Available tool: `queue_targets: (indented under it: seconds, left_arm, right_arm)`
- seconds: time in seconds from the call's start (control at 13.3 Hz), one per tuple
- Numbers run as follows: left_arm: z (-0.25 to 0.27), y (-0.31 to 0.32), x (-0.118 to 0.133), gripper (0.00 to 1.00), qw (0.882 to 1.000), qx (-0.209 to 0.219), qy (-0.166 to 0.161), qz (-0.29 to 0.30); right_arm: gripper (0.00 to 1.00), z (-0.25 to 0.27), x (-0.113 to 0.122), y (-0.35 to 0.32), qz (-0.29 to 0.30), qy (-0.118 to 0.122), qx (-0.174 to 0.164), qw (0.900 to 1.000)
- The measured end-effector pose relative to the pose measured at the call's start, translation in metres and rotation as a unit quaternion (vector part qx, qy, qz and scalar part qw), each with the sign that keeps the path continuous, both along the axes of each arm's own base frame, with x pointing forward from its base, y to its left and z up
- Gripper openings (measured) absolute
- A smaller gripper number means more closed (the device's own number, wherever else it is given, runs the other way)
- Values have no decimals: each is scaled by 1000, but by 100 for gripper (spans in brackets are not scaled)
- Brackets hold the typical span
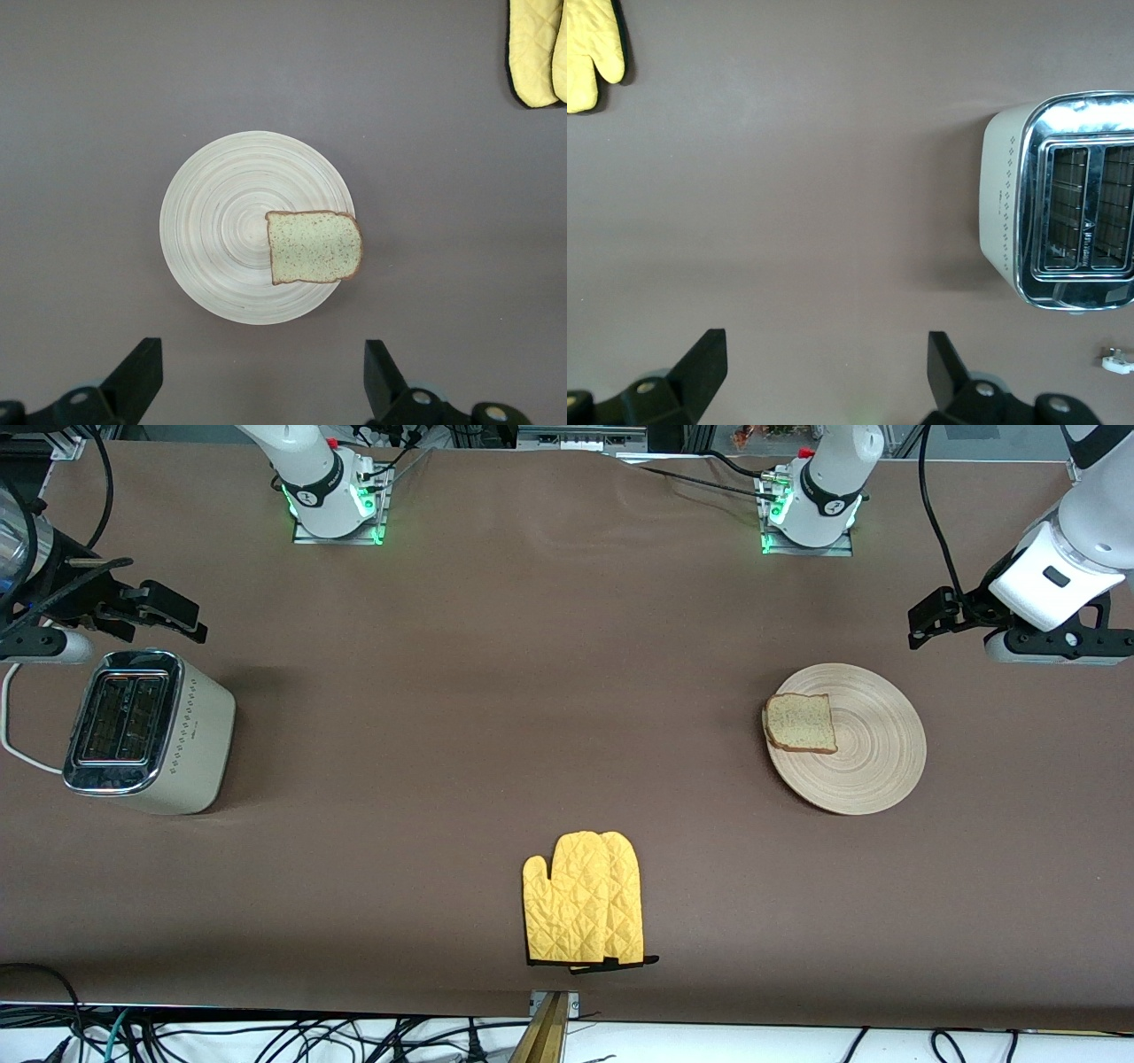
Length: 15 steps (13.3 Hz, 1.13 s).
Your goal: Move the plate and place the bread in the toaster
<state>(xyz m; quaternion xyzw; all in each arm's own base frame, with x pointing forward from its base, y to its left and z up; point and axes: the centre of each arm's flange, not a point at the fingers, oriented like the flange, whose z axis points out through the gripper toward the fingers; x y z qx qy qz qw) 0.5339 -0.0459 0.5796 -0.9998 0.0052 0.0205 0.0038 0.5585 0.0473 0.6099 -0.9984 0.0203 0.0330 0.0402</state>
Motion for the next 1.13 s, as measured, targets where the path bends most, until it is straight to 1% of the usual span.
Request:
queue_targets:
  seconds: [0.45, 1.13]
  left_arm:
    - [0, 1, 0, 100, 1000, 0, 1, 1]
    - [-4, 9, 3, 100, 1000, 0, 4, 8]
  right_arm:
    - [100, -5, -2, 2, 6, 11, -1, 1000]
    - [100, -4, -1, 2, 6, 11, -1, 1000]
